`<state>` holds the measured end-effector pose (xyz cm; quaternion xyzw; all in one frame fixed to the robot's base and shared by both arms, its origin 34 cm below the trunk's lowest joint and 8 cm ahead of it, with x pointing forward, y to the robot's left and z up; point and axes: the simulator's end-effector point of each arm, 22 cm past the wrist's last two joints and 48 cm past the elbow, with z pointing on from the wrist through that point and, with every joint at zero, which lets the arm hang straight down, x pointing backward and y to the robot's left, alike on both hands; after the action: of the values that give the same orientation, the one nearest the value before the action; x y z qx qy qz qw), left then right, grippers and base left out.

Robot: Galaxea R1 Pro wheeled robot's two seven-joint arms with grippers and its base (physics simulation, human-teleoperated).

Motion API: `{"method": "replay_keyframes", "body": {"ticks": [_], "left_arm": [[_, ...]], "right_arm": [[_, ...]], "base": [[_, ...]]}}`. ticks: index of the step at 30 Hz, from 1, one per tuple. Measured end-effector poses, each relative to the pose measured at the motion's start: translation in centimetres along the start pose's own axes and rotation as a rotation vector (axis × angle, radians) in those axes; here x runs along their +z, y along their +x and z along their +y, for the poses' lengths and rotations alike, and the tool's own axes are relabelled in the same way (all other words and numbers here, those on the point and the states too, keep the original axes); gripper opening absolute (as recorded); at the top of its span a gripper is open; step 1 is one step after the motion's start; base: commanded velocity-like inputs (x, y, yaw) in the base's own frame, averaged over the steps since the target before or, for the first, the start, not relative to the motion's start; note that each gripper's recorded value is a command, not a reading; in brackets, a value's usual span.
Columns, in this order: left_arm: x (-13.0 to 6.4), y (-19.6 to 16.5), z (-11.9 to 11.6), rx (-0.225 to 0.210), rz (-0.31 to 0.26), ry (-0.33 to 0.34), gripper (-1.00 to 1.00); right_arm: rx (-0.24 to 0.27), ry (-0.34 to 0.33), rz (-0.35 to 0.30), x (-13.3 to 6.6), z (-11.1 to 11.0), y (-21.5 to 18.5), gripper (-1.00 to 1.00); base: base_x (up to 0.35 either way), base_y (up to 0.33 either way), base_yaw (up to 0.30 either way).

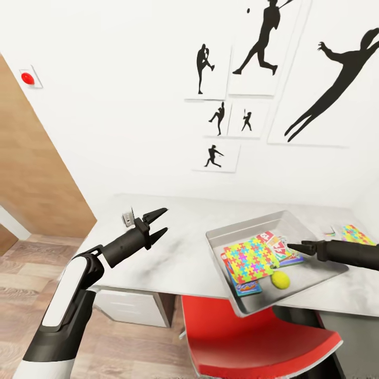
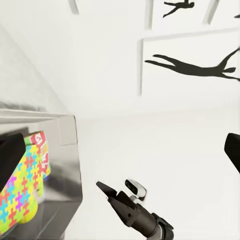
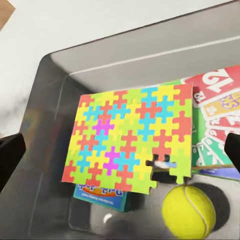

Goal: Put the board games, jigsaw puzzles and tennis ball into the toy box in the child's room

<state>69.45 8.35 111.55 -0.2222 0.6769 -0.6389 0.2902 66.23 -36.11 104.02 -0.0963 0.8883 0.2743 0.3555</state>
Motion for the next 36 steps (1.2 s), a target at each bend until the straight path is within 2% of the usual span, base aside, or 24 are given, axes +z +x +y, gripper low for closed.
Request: {"method": "replay_keyframes", "body": {"ticks": [4,12,36], "left_arm": [[0.2,0.5,-0.1,0.002,0.012,0.001,1.00],[0.6,1.3,-0.3,0.008,0.033,0.002,1.00],[0.5,1.7,-1.5,0.025,0.040,0.016,1.00]], "right_arm": [[-0.015,0.013,-0.020,-1.2,0.7,-0.2,1.00],[-0.011,0.022,-0.031,-2.0,1.1,-0.4,1.00],[-0.015,0.042,-0.081,-4.0,1.2,-1.8,1.00]], "base": [[-0.066,0.095,-0.007],[-0.027,0.038,-0.122],[-0.003,0.024,-0.235]]}}
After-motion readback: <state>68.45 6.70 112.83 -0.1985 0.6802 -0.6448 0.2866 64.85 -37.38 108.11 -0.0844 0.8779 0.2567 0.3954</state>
